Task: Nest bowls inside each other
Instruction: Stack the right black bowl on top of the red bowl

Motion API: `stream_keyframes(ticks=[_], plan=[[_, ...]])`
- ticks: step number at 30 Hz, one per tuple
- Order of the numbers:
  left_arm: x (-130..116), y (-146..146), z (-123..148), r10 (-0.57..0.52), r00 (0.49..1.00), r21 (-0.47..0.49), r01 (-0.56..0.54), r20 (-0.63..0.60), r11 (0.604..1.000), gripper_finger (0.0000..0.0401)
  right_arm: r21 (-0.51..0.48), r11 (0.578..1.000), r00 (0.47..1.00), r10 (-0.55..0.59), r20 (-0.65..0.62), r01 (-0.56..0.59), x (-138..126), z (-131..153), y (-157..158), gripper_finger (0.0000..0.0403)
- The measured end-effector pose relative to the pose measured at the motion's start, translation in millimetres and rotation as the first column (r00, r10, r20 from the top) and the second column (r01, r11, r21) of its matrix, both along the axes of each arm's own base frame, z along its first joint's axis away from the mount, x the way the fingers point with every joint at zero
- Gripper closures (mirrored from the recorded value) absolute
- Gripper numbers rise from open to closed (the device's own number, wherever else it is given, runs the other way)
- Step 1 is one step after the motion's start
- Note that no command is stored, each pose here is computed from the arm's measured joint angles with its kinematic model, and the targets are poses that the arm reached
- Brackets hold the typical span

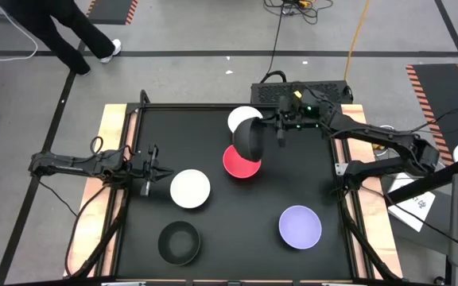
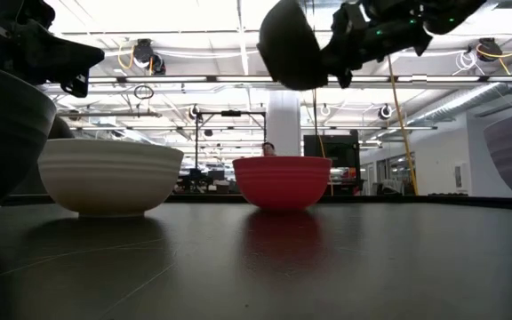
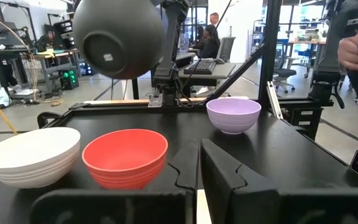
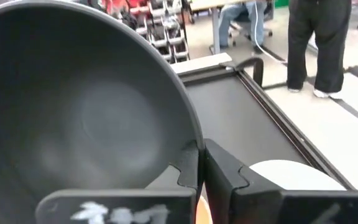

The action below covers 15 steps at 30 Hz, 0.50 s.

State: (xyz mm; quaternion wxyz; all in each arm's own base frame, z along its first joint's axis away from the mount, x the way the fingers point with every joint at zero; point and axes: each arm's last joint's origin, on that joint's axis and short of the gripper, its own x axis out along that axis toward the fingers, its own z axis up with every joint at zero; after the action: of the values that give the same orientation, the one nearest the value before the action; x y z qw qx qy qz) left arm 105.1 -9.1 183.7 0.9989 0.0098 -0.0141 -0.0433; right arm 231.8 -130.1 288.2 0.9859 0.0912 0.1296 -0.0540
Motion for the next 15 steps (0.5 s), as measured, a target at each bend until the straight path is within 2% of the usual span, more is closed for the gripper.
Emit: stream_keyframes(ticks=[7,15], plan=[[0,0,0,0.0,1.0,0.0,0.0,0.0,1.0,0.038,0.037,0.999,0.995,-0.019,-0.101,0.023,11,0,-17,0.0401],[0,0,0,0.001,1.0,0.006,-0.001,0.001,1.0,0.038,0.059,0.998,0.966,0.017,-0.257,-0.002,28,10,-28,0.0401]])
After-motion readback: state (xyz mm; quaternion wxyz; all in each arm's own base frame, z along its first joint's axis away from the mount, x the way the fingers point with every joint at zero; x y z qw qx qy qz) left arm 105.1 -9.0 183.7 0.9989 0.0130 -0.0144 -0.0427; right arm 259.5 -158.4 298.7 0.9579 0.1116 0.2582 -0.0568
